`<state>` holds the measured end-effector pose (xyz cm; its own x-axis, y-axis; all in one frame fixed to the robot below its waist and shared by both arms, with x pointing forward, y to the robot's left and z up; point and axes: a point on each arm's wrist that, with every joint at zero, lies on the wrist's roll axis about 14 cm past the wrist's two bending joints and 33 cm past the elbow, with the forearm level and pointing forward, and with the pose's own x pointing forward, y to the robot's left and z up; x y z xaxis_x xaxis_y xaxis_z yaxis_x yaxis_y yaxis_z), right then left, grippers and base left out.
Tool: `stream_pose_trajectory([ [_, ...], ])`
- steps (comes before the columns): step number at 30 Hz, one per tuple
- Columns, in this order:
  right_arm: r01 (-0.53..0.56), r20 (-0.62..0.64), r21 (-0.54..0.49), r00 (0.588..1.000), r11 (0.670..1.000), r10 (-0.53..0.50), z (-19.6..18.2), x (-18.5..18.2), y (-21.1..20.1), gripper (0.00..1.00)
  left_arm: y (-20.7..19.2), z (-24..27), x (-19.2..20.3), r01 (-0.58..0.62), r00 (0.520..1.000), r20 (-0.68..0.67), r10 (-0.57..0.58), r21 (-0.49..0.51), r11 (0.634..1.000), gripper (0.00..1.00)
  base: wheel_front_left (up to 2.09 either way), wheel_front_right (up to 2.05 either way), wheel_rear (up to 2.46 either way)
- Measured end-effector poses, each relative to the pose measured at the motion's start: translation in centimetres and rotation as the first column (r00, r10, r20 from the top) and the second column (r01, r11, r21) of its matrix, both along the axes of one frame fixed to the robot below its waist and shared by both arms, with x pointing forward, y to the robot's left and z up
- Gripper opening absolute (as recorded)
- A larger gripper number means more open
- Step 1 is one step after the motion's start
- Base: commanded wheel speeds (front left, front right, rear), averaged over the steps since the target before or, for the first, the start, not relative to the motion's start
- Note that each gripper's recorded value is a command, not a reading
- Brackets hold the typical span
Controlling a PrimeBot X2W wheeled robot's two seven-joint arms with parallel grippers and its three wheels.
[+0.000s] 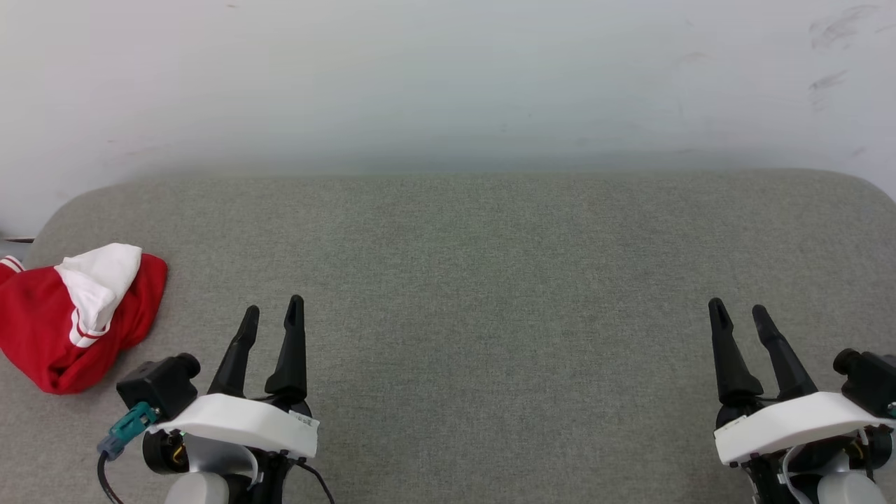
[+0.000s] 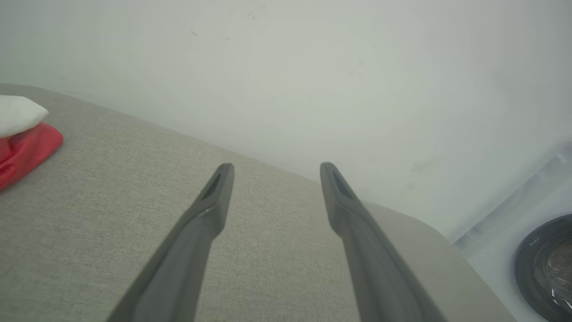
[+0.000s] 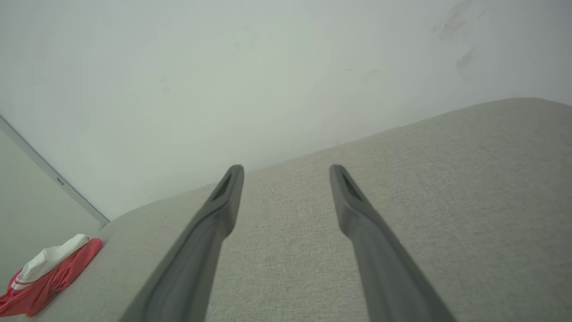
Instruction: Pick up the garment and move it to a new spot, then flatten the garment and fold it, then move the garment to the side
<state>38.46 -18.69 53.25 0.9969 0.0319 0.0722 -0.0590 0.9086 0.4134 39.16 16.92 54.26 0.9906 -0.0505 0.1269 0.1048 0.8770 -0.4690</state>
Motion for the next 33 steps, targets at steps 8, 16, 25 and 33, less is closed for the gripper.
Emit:
stream_pose_trajectory([
  [8, -0.003, 0.0, -0.107, 1.0, 0.994, 0.003, 0.09, 0.01, 0.17, 1.0, -0.22, 0.07, -0.03, -0.001, 1.0, 0.016, -0.001, 0.107, 0.994, 1.0, 0.0, 0.0, 0.0],
  [16, -0.011, -0.01, -0.199, 1.0, 0.98, 0.009, -0.02, -0.05, 0.37, 1.0, -0.44, 0.16, -0.06, -0.004, 1.0, 0.03, -0.003, 0.203, 0.979, 1.0, 0.0, 0.0, 0.0],
  [25, -0.017, -0.014, -0.266, 1.0, 0.964, 0.014, 0.15, 0.01, 0.56, 1.0, -0.37, -0.05, -0.12, -0.013, 0.999, 0.036, 0.002, 0.287, 0.958, 1.0, 0.0, 0.0, 0.0],
  [33, -0.021, -0.017, -0.313, 1.0, 0.95, 0.017, 0.21, 0.01, 0.68, 1.0, -0.56, -0.23, -0.15, -0.012, 0.999, 0.044, -0.004, 0.354, 0.935, 1.0, 0.0, 0.0, 0.0],
])
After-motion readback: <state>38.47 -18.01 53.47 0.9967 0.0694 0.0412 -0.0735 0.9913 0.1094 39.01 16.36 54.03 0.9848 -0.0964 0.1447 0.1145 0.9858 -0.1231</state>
